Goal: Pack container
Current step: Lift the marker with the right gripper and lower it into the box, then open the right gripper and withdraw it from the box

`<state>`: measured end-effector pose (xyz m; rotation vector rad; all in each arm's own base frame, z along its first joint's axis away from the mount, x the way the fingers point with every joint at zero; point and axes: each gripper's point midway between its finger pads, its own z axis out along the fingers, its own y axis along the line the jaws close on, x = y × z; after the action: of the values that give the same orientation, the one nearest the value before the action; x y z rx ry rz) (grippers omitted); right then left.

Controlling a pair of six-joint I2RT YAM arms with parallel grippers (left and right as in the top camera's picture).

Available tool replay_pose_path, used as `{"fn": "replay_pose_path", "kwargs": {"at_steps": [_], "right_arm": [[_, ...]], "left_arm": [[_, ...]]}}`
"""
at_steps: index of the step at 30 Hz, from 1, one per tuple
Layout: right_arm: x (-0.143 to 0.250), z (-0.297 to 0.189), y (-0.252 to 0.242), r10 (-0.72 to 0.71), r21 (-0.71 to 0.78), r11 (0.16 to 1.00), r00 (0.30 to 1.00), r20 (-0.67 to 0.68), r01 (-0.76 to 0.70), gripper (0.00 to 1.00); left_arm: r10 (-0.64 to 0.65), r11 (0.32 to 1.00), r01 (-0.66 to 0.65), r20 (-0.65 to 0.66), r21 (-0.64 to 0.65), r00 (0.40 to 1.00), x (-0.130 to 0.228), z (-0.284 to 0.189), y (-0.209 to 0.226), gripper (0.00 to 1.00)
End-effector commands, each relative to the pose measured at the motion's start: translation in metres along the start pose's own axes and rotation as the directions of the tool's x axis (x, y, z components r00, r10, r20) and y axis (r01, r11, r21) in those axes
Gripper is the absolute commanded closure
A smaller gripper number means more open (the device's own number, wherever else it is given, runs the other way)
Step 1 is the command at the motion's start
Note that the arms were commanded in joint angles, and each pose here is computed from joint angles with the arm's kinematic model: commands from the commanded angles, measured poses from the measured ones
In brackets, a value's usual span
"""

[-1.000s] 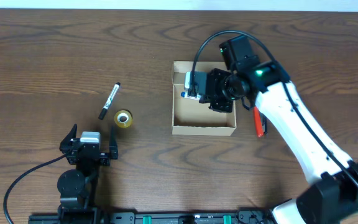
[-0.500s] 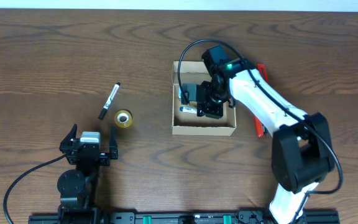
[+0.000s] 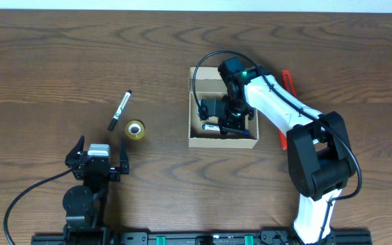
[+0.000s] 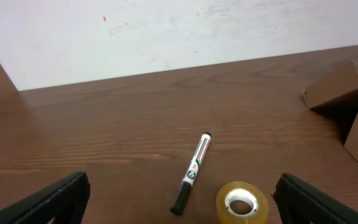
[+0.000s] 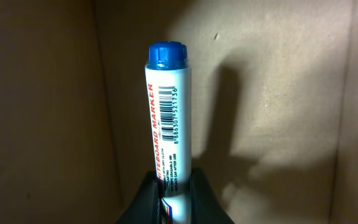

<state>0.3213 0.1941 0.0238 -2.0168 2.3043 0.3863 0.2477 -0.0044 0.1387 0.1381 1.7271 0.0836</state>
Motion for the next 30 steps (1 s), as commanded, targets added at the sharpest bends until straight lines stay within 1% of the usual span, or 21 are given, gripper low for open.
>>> {"fn": "replay_pose_path", "kwargs": {"at_steps": [1, 3, 4, 8, 10, 12, 15, 18, 20, 21, 23, 24, 25, 27, 28, 30], "right_arm": [[-0.002, 0.001, -0.004, -0.018, 0.011, 1.000, 1.000, -0.008, 0.018, 0.88], [-0.004, 0.001, -0.007, 0.010, 0.021, 1.000, 1.000, -0.002, -0.010, 0.73], [-0.005, 0.001, -0.008, 0.023, 0.026, 0.999, 1.000, 0.001, -0.023, 0.67], [-0.007, 0.000, -0.012, 0.043, 0.043, 0.998, 0.999, 0.013, -0.044, 0.64], [-0.012, -0.005, -0.014, 0.078, 0.055, 0.995, 0.996, 0.032, -0.080, 0.59], [-0.021, -0.016, -0.019, 0.119, 0.072, 0.990, 0.991, 0.068, -0.124, 0.58], [-0.047, -0.051, -0.025, 0.142, 0.107, 0.981, 0.973, 0.180, -0.163, 0.55], [-0.076, -0.113, -0.034, 0.172, 0.180, 0.954, 0.929, 0.329, -0.240, 0.41], [-0.087, -0.159, -0.041, 0.199, 0.231, 0.920, 0.885, 0.422, -0.317, 0.27], [-0.089, -0.188, -0.046, 0.209, 0.268, 0.890, 0.854, 0.476, -0.368, 0.26], [-0.086, -0.231, -0.056, 0.221, 0.318, 0.833, 0.799, 0.560, -0.453, 0.30], [-0.079, -0.251, -0.065, 0.241, 0.338, 0.787, 0.762, 0.601, -0.516, 0.31], [-0.069, -0.270, -0.075, 0.277, 0.351, 0.721, 0.712, 0.645, -0.598, 0.31], [-0.031, -0.308, -0.098, 0.361, 0.344, 0.514, 0.562, 0.744, -0.786, 0.29], [-0.010, -0.323, -0.106, 0.387, 0.331, 0.414, 0.493, 0.779, -0.848, 0.29], [0.018, -0.339, -0.112, 0.403, 0.315, 0.302, 0.420, 0.813, -0.900, 0.29]], "left_arm": [[-0.007, 1.000, 0.007, -0.056, 0.002, 0.998, 0.016, 0.000, -0.001, 0.05], [-0.007, 1.000, 0.007, -0.055, 0.002, 0.998, 0.016, 0.000, -0.001, 0.05], [-0.007, 1.000, 0.007, -0.055, 0.002, 0.998, 0.016, 0.000, -0.001, 0.05], [-0.007, 1.000, 0.007, -0.055, 0.002, 0.998, 0.016, 0.000, -0.001, 0.05], [-0.007, 1.000, 0.007, -0.056, 0.002, 0.998, 0.016, 0.000, -0.001, 0.05], [-0.006, 1.000, 0.006, -0.056, 0.001, 0.998, 0.016, 0.000, -0.001, 0.05], [-0.006, 1.000, 0.006, -0.056, 0.001, 0.998, 0.016, 0.000, -0.001, 0.05], [-0.006, 1.000, 0.006, -0.056, 0.001, 0.998, 0.016, 0.000, -0.001, 0.05], [-0.006, 1.000, 0.006, -0.056, 0.001, 0.998, 0.016, 0.000, -0.001, 0.05], [-0.006, 1.000, 0.006, -0.056, 0.001, 0.998, 0.016, 0.000, -0.001, 0.05], [-0.006, 1.000, 0.006, -0.056, 0.001, 0.998, 0.016, 0.000, -0.001, 0.05], [-0.006, 1.000, 0.006, -0.056, 0.001, 0.998, 0.016, 0.000, -0.001, 0.05], [-0.006, 1.000, 0.006, -0.056, 0.001, 0.998, 0.016, 0.000, -0.001, 0.05], [-0.006, 1.000, 0.006, -0.056, 0.001, 0.998, 0.016, 0.000, -0.001, 0.05], [-0.006, 1.000, 0.006, -0.056, 0.001, 0.998, 0.016, 0.000, -0.001, 0.05], [-0.006, 1.000, 0.006, -0.056, 0.001, 0.998, 0.016, 0.000, -0.001, 0.05]]}}
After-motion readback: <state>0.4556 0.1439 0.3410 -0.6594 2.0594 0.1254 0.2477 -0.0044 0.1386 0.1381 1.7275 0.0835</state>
